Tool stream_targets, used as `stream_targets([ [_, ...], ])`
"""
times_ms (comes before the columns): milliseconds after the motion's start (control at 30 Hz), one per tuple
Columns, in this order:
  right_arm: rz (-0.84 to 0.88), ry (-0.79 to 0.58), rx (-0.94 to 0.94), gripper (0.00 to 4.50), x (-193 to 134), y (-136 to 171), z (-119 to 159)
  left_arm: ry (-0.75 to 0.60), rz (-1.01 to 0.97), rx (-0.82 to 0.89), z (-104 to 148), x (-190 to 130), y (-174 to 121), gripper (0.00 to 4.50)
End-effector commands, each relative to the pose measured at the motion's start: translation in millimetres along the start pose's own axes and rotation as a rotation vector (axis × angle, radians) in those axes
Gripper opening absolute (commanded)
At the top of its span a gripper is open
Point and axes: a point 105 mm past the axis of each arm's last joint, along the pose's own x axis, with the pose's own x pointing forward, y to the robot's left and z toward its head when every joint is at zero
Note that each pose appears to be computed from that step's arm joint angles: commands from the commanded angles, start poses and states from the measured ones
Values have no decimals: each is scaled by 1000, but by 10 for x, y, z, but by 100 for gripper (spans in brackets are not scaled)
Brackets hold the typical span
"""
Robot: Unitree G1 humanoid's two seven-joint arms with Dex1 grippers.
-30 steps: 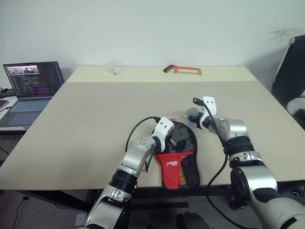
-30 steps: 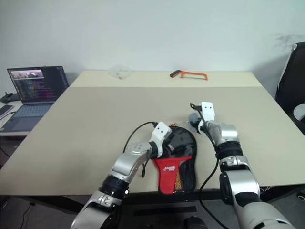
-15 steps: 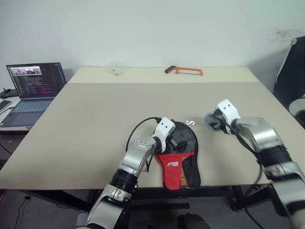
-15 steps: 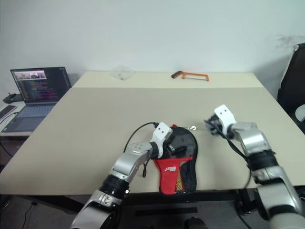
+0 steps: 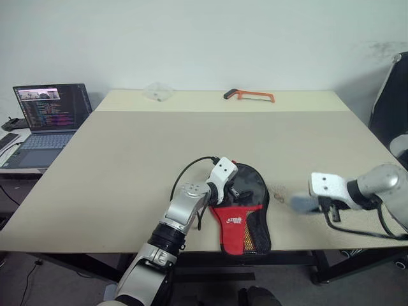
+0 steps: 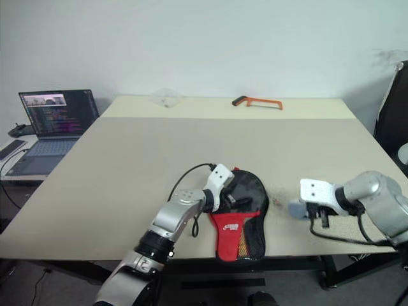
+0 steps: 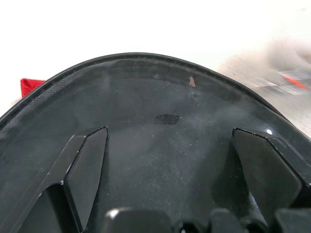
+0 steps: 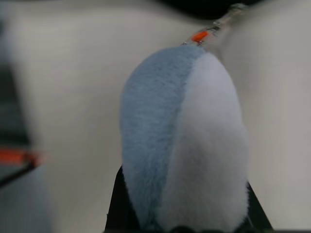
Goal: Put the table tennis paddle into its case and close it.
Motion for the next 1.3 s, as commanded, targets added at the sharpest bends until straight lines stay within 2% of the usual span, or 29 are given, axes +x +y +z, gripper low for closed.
stream_targets([
  [33, 157, 10, -86, 53, -55, 305, 65, 141, -40, -90, -412, 47, -119, 450],
  [467, 478, -125, -128, 51, -65, 1035, 352, 154, -76, -87, -441, 65, -208, 450],
  [633, 624, -166, -158, 51, -35, 1415, 448, 160, -76, -87, -459, 53, -206, 450],
  [767, 658, -199, -160, 51, -5, 1566, 523, 164, -77, -86, -474, 46, -211, 450],
  [933, 409, -85, -137, 49, 86, 1038, 268, 168, -88, -80, -472, 39, -223, 450],
  [1067, 201, -83, -125, 49, 68, 537, 256, 104, -124, -58, -352, -6, -219, 450],
  [1167, 140, -86, -119, 49, 56, 352, 279, 45, -176, -27, -243, -90, -226, 450],
  [1300, 107, -115, -112, 174, 95, 237, 349, -27, -235, 1, -70, -262, -210, 450],
])
